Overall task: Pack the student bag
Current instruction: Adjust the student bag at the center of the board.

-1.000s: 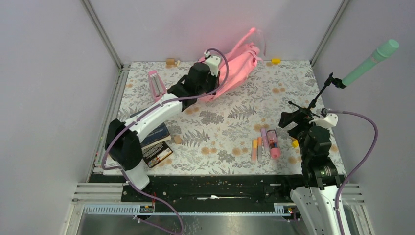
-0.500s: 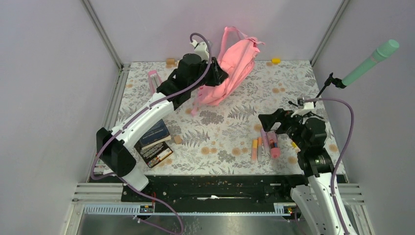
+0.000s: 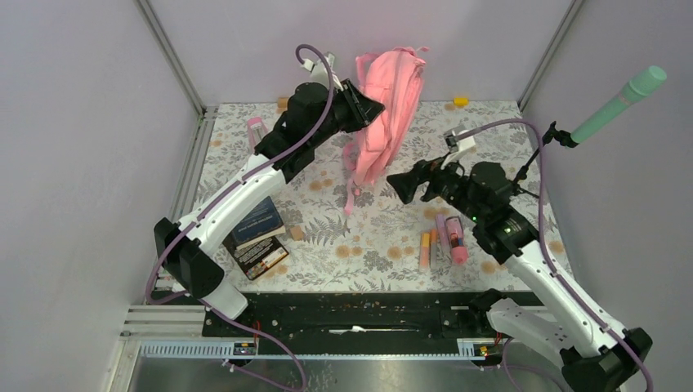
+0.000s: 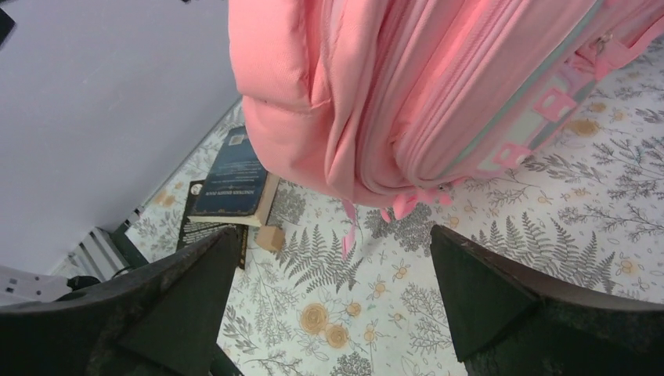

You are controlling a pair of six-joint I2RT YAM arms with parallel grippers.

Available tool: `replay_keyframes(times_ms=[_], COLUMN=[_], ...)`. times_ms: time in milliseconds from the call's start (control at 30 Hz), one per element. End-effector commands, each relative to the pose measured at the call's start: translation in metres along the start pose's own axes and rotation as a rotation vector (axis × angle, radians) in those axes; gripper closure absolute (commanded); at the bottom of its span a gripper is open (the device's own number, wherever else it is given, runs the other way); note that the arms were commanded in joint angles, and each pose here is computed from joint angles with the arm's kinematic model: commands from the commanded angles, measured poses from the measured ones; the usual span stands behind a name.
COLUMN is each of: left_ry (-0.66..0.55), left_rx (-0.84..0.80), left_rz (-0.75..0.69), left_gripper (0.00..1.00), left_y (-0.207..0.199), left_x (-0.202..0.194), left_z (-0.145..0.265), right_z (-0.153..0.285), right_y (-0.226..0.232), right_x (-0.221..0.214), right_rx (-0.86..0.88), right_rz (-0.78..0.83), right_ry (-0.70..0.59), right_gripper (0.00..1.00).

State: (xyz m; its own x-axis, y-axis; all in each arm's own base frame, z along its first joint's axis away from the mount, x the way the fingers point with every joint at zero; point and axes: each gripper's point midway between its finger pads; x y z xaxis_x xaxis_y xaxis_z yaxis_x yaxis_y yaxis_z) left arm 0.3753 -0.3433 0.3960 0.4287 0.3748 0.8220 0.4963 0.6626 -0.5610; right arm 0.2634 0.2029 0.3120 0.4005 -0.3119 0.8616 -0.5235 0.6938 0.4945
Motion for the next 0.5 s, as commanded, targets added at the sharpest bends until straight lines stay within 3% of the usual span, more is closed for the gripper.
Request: replay_keyframes(times_ms=[0,233,467], left_ry=[-0.520,-0.630,-0.688], left_rx=[-0.254,-0.209,-0.100], left_rz=[0.088,0.176,0.285], left_gripper=[1.00,1.00,1.00], left_y=[-0.085,-0.064,0.000], left_x=[0.158,0.178,0.166], left_z=[0.074,0.089,0.113], right_z=[-0.018,-0.032,-0.036], right_y=[0.010,-0.002,-0.020], right_x=[0.017,-0.009,-0.044], right_rx=[-0.029,-0.101,-0.131], right_rz=[0.095,0.092,0.062], right_ry=[-0.084,-0.045,-0.004], right_gripper=[0.00,0.01,0.01])
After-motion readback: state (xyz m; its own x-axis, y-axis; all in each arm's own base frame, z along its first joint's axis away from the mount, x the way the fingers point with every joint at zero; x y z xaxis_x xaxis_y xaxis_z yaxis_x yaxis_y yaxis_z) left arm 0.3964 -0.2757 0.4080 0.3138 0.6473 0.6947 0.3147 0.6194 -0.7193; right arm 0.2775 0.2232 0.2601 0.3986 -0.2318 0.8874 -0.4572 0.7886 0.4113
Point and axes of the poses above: each gripper's point midway between its finger pads, its own z axis back along the fingers, its own y axis along the line the jaws close on, x = y × z, and after that the axes turned 8 degrees about -z, right-handed
